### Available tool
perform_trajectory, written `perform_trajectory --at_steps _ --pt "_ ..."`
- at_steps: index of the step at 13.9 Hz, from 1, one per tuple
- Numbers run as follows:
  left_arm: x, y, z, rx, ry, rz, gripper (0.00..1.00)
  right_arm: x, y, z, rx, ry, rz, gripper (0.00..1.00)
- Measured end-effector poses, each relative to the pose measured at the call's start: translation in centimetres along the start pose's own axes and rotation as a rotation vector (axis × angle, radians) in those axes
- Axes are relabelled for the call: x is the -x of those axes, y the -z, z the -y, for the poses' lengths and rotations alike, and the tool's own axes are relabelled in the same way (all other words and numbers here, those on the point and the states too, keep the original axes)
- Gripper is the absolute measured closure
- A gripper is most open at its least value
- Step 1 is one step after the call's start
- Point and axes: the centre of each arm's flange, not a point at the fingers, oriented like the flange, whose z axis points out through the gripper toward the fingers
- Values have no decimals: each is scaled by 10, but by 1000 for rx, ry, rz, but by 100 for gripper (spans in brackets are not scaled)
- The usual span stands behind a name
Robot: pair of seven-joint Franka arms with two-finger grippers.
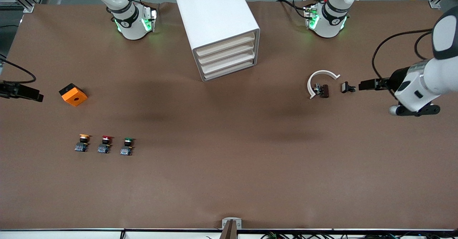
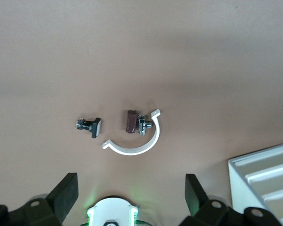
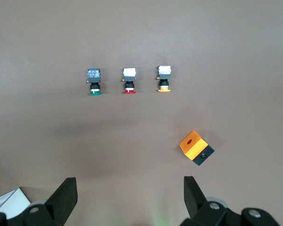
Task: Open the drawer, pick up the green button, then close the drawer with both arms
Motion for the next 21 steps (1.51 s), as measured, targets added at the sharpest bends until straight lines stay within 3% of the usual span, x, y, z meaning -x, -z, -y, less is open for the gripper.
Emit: perform_trajectory --at_steps 3,6,10,15,21 --pt "32 19 10 -29 -10 -110 0 19 24 -23 -29 -31 -28 0" --pt "60 40 18 -29 -20 -226 0 33 20 -41 -66 -52 39 0" --pt "76 85 19 -32 -38 -340 0 50 20 -34 -82 -31 38 0" --pt "77 103 17 -50 -42 -377 0 66 27 -31 -55 61 25 0" --pt "84 110 9 -52 -57 -357 0 113 25 -25 -68 61 -26 0"
